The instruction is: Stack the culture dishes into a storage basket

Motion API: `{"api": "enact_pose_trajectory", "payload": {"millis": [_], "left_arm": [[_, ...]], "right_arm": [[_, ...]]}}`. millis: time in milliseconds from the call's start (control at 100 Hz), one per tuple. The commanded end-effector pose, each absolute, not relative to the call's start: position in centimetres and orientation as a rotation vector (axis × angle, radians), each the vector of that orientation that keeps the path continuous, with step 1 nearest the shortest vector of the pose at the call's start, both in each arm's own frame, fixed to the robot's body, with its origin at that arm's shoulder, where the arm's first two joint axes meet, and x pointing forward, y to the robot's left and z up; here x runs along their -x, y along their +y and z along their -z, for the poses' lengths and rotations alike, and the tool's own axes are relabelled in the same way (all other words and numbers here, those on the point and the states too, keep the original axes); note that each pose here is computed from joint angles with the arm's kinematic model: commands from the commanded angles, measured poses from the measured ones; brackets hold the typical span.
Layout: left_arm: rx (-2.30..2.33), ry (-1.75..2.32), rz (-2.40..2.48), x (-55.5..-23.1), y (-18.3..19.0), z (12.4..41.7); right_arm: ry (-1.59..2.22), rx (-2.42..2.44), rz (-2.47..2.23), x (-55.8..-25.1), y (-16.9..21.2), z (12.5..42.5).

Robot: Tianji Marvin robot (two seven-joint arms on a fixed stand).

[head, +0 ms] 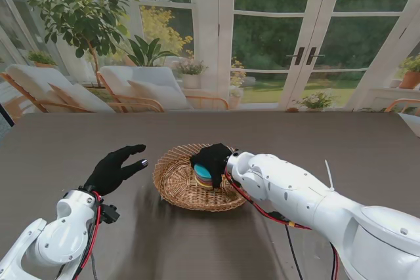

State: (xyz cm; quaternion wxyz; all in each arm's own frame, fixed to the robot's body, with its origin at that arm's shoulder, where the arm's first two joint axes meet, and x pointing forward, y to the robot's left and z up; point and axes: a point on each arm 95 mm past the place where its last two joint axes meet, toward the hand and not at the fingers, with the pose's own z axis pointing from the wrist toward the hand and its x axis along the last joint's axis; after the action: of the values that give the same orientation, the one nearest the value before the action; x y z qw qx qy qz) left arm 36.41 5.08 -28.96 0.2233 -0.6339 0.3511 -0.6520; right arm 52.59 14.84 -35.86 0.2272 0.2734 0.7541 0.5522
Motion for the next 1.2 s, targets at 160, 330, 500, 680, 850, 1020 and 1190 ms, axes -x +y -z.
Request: {"api": "enact_pose_trajectory", "payload": {"millis": [160,330,500,680,850,1020,1190], "left_arm": [[1.776,0.991,1.793,-36.41,4.99,29.32],[1.78,0.994,1.792,-36.43,5.02,29.4],[1.782,0.997,1.792,-36.49,5.03,29.43],[1.783,0.999,1.793,-36.54,5.07,29.51],[1.782,0.999,1.795,-36.56,5.12,29.56],[1.783,1.0,1.794,-36.57,5.2,29.7],[1.784,1.001,1.793,-36.58,5.29,29.79]], "right_arm": [[2.107,-0.721,-1.496,-52.55,14.95,36.33],[2.11,-0.716,-1.492,-52.53,14.89,36.52],[2.12,-0.709,-1.476,-52.51,14.74,36.62],[2.129,-0.692,-1.459,-52.48,14.5,36.68],[2.131,-0.683,-1.45,-52.45,14.4,36.6],[2.134,-0.675,-1.442,-52.46,14.34,36.48],[2.133,-0.669,-1.44,-52.44,14.29,36.38]]}}
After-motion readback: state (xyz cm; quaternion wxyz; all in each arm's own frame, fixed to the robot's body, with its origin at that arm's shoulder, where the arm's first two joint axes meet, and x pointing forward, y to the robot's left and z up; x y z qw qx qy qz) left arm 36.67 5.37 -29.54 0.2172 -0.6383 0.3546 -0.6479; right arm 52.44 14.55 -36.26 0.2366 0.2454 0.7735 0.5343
